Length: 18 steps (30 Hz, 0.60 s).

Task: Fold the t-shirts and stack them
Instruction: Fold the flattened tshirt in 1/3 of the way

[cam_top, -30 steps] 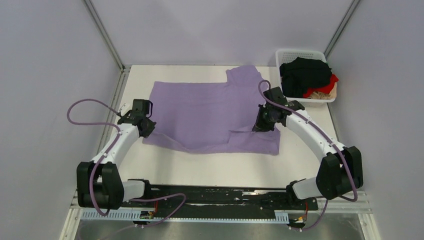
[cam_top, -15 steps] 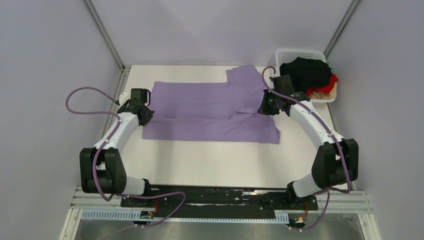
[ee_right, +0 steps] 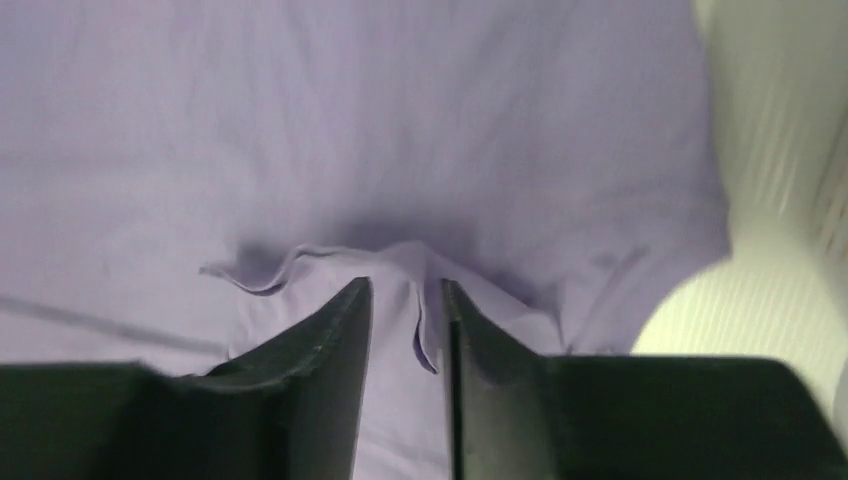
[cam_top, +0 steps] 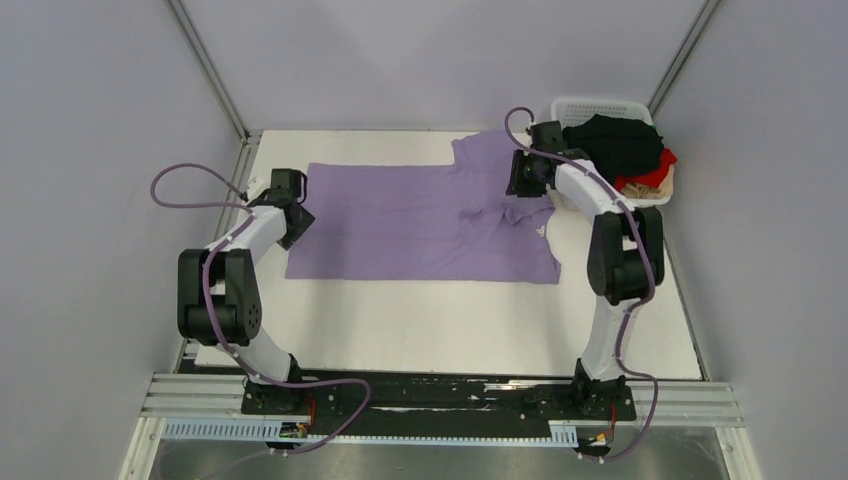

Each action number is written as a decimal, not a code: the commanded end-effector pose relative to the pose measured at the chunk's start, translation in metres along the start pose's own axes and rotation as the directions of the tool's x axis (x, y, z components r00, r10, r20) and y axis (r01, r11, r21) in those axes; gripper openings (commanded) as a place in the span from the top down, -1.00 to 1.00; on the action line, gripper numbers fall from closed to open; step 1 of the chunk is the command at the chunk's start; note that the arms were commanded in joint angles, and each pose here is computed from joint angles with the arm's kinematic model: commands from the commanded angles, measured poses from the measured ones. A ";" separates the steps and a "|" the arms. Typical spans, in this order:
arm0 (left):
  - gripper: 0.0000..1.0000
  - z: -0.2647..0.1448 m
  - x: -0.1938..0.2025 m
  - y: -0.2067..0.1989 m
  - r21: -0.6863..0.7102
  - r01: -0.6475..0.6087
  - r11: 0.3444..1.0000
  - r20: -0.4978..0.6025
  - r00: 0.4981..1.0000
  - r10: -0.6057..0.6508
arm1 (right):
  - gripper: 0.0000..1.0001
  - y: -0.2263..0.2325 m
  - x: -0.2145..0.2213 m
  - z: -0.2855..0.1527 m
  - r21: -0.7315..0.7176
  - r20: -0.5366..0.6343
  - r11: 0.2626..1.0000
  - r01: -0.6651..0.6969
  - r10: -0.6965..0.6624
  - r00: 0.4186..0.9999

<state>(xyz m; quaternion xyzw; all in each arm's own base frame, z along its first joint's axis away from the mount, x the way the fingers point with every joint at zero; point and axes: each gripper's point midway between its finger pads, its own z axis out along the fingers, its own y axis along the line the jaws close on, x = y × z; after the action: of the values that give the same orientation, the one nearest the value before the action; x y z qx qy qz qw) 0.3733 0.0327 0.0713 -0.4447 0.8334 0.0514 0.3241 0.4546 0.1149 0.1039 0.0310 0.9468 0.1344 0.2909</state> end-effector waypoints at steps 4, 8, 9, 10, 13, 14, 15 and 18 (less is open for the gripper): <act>-0.98 -0.019 -0.072 -0.038 0.086 0.037 0.996 0.117 0.992 -0.047 | -0.40 -0.010 -0.079 0.008 0.141 0.162 0.990 -0.003 -0.020 0.987; -1.00 -0.044 -0.062 -0.050 0.214 -0.010 0.977 0.056 0.998 -0.002 | -1.00 0.014 -0.031 -0.011 0.086 0.123 0.996 0.021 -0.031 0.992; -1.00 -0.049 -0.059 -0.053 0.251 -0.015 0.968 0.044 0.999 0.004 | -1.00 0.025 -0.012 -0.013 0.048 0.092 0.998 0.031 -0.035 0.995; -1.00 -0.050 -0.045 -0.058 0.301 -0.025 0.953 0.001 1.000 0.026 | -1.00 0.032 0.004 -0.014 0.020 0.069 0.999 0.032 -0.034 0.997; -1.00 -0.052 -0.017 -0.065 0.396 -0.026 0.918 -0.090 0.994 0.067 | -1.00 0.052 0.040 -0.013 -0.065 0.009 0.998 -0.004 0.004 1.000; -1.00 -0.049 -0.003 -0.066 0.418 -0.021 0.908 -0.134 0.987 0.084 | -1.00 0.055 0.049 -0.009 -0.079 -0.008 0.997 -0.019 0.018 1.000; -1.00 -0.047 0.003 -0.066 0.424 -0.020 0.906 -0.150 0.984 0.092 | -1.00 0.057 0.055 -0.004 -0.085 -0.021 0.996 -0.034 0.032 0.999; -1.00 -0.031 0.029 -0.060 0.423 -0.019 0.906 -0.217 0.969 0.122 | -1.00 0.055 0.058 0.013 -0.067 -0.025 0.997 -0.042 0.040 0.999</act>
<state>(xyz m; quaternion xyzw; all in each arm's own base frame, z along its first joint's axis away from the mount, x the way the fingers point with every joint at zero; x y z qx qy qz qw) 0.3982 -0.0099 0.1169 -0.3717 0.8530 -0.1173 0.3470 0.3946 0.1711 0.0833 0.0085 0.9540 0.1484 0.2605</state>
